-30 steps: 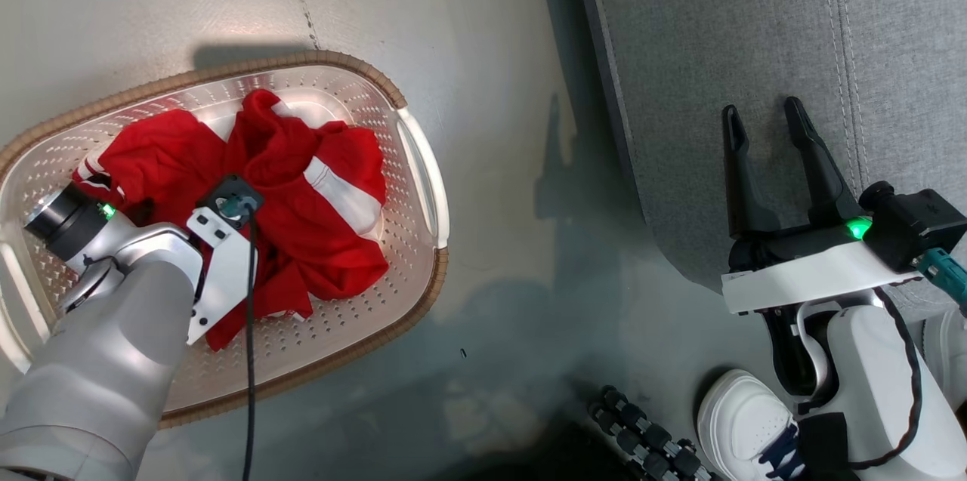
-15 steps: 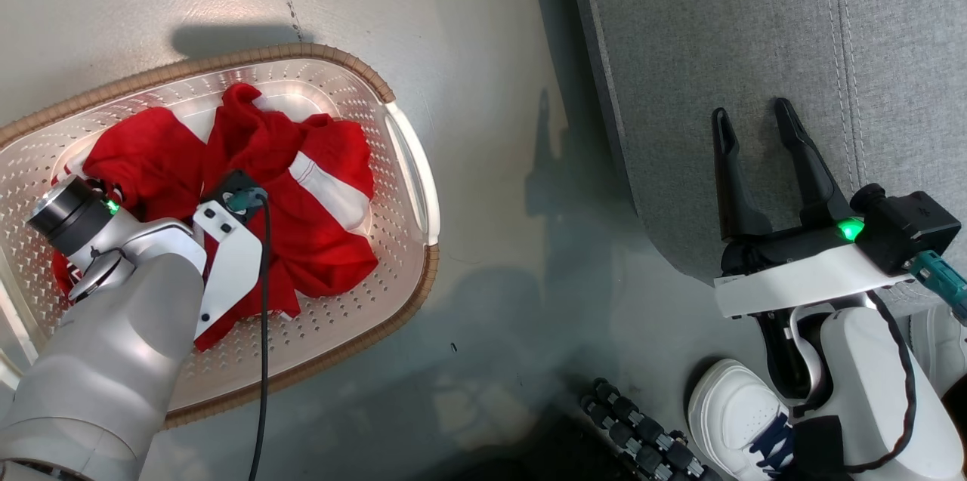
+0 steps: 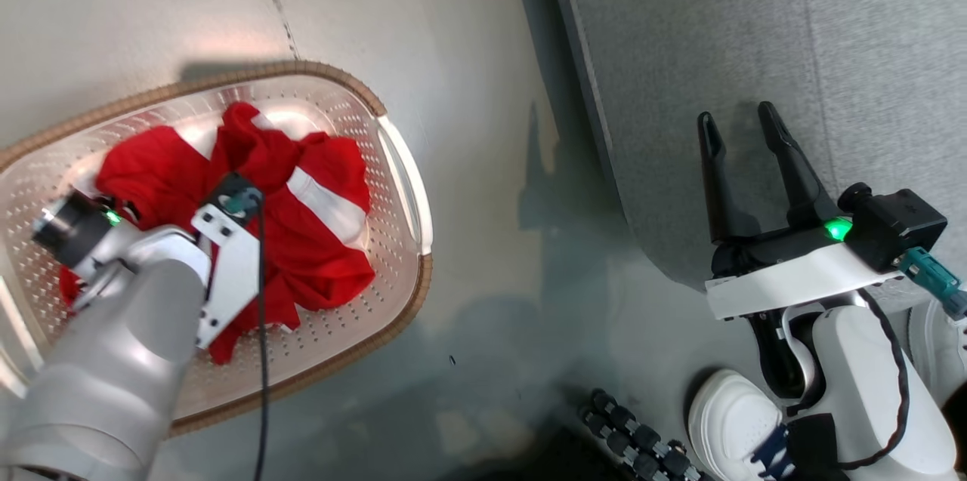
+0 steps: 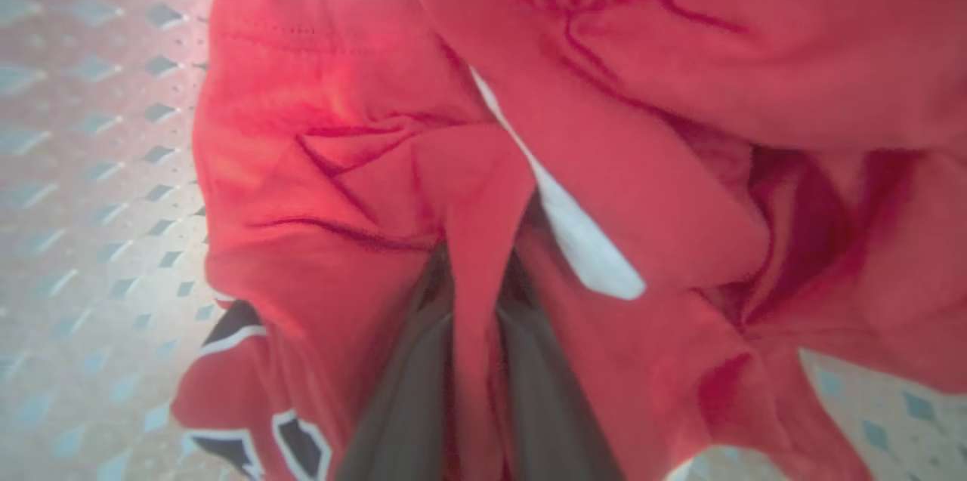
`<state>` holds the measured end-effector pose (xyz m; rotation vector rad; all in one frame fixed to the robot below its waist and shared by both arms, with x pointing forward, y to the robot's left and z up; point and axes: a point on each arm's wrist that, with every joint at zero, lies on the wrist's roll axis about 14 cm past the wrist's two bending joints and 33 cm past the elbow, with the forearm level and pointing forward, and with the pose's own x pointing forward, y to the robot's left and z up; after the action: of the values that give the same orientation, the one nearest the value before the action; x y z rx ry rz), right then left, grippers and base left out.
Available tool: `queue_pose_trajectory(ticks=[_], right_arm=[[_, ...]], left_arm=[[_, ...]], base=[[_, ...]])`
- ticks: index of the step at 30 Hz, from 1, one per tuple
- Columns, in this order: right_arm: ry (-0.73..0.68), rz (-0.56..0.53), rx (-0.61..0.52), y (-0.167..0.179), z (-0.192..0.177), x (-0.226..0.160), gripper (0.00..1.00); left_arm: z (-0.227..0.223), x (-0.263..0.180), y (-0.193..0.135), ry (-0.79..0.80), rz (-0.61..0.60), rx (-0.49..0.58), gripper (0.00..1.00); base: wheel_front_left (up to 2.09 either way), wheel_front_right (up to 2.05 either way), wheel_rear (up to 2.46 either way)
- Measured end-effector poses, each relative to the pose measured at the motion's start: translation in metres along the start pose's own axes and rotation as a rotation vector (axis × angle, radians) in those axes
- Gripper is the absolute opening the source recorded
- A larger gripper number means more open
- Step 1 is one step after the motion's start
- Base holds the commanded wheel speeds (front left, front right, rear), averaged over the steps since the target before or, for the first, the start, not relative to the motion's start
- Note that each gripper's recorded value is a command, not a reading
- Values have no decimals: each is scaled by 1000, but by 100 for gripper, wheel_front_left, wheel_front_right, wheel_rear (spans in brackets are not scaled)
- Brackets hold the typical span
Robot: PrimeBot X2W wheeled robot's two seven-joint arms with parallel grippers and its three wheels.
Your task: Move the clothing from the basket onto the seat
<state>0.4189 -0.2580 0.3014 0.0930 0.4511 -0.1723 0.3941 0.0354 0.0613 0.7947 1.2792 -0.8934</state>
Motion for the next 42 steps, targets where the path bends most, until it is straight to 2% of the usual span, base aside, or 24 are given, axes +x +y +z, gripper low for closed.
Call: queue_pose_trajectory(ticks=[5, 11, 15, 23, 29, 35, 42], right_arm=[[-52, 1, -2, 0, 20, -3, 100], [-109, 24, -14, 7, 42, -8, 100], [-157, 61, -8, 21, 60, -15, 100], [-229, 123, 6, 43, 86, -35, 100], [-290, 165, 15, 57, 106, -56, 100], [-346, 212, 18, 71, 122, -79, 100], [-402, 260, 19, 85, 136, -104, 100]], left_arm=[[8, -21, -6, -50, 0, -34, 0], [31, -58, -7, -202, 28, -94, 0], [45, -99, 3, -376, 117, -173, 0], [54, -165, 18, -605, 242, -287, 0], [74, -234, 35, -810, 354, -354, 0], [108, -334, 45, -1121, 479, -402, 0], [104, -440, 45, -1413, 614, -432, 0]], base=[[0, 0, 0], [0, 0, 0], [0, 0, 0], [0, 0, 0], [0, 0, 0], [0, 0, 0], [0, 0, 0]])
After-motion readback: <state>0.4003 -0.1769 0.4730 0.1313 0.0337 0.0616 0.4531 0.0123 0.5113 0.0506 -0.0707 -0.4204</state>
